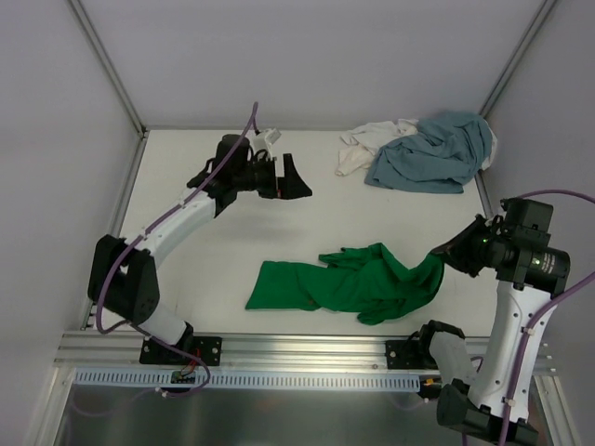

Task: Fold and stack the t-shirts
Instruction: Move the tshirt to the center of the board

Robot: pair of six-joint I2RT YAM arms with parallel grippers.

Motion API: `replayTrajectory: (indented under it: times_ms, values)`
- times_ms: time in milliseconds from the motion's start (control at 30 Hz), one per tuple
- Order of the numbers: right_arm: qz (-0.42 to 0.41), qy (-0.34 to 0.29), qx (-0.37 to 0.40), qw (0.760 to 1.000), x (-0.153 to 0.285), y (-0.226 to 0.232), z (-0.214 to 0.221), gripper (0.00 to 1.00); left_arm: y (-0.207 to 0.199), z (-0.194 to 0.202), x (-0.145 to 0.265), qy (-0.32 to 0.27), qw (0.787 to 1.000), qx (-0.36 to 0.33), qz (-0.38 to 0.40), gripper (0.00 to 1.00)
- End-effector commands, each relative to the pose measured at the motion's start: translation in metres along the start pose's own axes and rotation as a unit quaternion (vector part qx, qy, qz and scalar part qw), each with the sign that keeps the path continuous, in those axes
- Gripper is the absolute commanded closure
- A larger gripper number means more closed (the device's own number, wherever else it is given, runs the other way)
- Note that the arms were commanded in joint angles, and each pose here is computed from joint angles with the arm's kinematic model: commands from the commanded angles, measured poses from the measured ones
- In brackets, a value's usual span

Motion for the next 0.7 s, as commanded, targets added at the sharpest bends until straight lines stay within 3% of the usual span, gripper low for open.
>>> replayTrajectory:
  times_ms: [0, 133, 233, 400, 567, 667]
  values:
    - [0.055, 0.034, -0.038, 0.997, -0.01, -0.02, 0.014, 0.99, -0.014, -0.002, -0.016, 0.11, 0.991, 0.034, 0.075, 0.02]
    - [0.046, 0.033, -0.047, 0.997, -0.019, -0.022, 0.016, 1.0, -0.011, 0.013, -0.019, 0.218, 0.972, 0.041, 0.079, 0.14]
    - [0.045, 0.03, -0.045, 0.998, -0.022, -0.022, 0.013, 1.0, -0.011, 0.034, -0.01, 0.25, 0.966, -0.006, 0.062, 0.16]
    - [0.031, 0.032, -0.047, 0.998, -0.032, -0.02, 0.008, 0.99, -0.011, 0.1, -0.003, 0.339, 0.933, -0.103, 0.057, 0.18]
    - [0.02, 0.035, -0.049, 0.998, -0.039, -0.017, 0.003, 1.0, -0.018, 0.111, -0.022, 0.249, 0.955, -0.125, 0.106, 0.18]
    - [0.008, 0.042, -0.052, 0.998, -0.042, -0.012, 0.0, 1.0, -0.019, 0.127, -0.036, 0.247, 0.95, -0.164, 0.1, 0.2]
Point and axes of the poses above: each gripper's point midway between its finger pads, its own x axis back along the fingers, its own y axis along the line the jaws close on, z = x × y, the point moved 6 cm from there along x, back along the fingers, and after that the axes turned 3 degrees about -x, right-handed, at the moved point
